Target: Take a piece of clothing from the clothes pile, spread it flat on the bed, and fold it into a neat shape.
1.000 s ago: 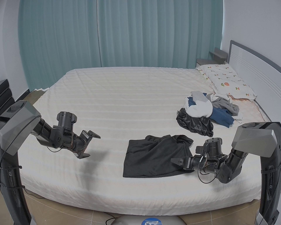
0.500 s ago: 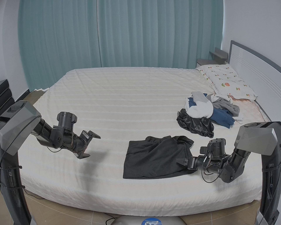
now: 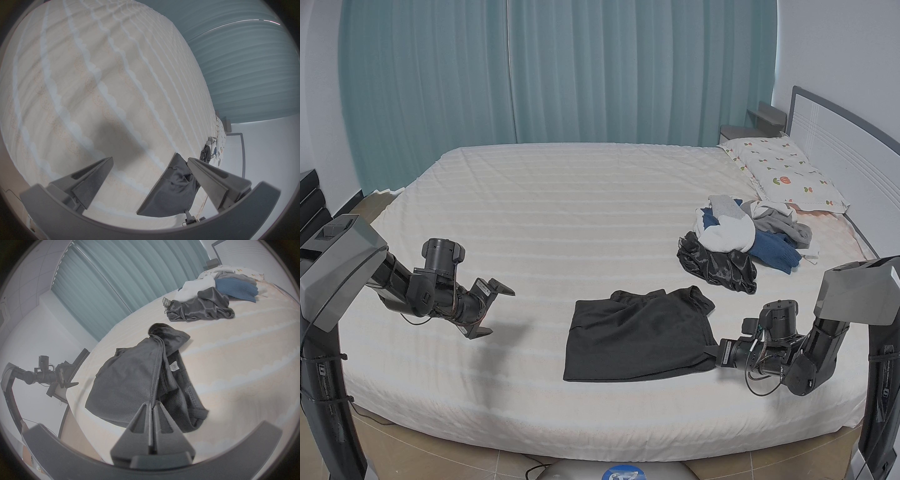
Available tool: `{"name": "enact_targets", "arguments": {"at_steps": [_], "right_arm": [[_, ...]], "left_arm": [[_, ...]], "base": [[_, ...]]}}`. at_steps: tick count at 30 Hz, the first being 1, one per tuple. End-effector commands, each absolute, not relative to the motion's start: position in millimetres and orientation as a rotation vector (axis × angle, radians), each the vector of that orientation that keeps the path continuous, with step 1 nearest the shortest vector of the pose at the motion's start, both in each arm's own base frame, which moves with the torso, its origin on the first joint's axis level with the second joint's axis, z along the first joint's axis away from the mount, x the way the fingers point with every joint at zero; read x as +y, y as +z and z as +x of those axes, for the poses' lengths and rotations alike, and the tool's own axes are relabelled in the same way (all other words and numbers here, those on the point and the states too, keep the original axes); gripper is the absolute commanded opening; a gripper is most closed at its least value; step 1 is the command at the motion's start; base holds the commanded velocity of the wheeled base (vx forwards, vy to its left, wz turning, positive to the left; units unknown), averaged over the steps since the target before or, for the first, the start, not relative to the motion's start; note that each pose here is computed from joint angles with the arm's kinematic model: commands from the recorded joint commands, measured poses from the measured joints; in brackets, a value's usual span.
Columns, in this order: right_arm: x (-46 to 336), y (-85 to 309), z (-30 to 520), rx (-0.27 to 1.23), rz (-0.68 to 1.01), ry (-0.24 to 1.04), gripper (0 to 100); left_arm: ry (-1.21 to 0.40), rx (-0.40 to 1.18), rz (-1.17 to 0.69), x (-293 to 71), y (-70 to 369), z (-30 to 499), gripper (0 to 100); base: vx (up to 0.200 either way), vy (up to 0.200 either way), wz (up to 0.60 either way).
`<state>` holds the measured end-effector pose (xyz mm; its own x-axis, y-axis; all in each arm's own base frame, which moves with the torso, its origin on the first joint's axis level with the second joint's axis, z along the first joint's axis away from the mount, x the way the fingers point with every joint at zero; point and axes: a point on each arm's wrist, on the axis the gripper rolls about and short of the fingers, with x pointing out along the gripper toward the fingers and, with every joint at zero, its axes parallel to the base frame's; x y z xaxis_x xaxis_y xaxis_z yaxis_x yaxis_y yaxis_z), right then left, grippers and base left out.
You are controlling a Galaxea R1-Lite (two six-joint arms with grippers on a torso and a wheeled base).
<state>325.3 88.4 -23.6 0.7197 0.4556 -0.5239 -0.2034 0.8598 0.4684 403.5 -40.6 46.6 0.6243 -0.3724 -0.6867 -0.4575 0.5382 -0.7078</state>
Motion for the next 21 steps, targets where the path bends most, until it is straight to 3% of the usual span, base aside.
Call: {"name": "enact_targets", "arguments": {"at_steps": [1,17,18,21], "right_arm": [[81,-16,314,0.662,0.405,0.375,0],[71,-29,297,0.733,0.389,0.34,0],[70,-29,297,0.733,0.386,0.338,100],[68,-24,299,0.703,0.391,0.337,100]], "left_arm": [[0.065,0.941,-1.042,-41,45,404,100],[0.068,0.94,-1.04,-41,45,404,100],[0.066,0.941,-1.039,-42,45,404,100],[0.07,0.939,-1.041,-41,46,403,100]], "base": [[0.0,0.0,0.0],[0.0,0.0,0.0],[0.0,0.0,0.0],[0.0,0.0,0.0]]}}
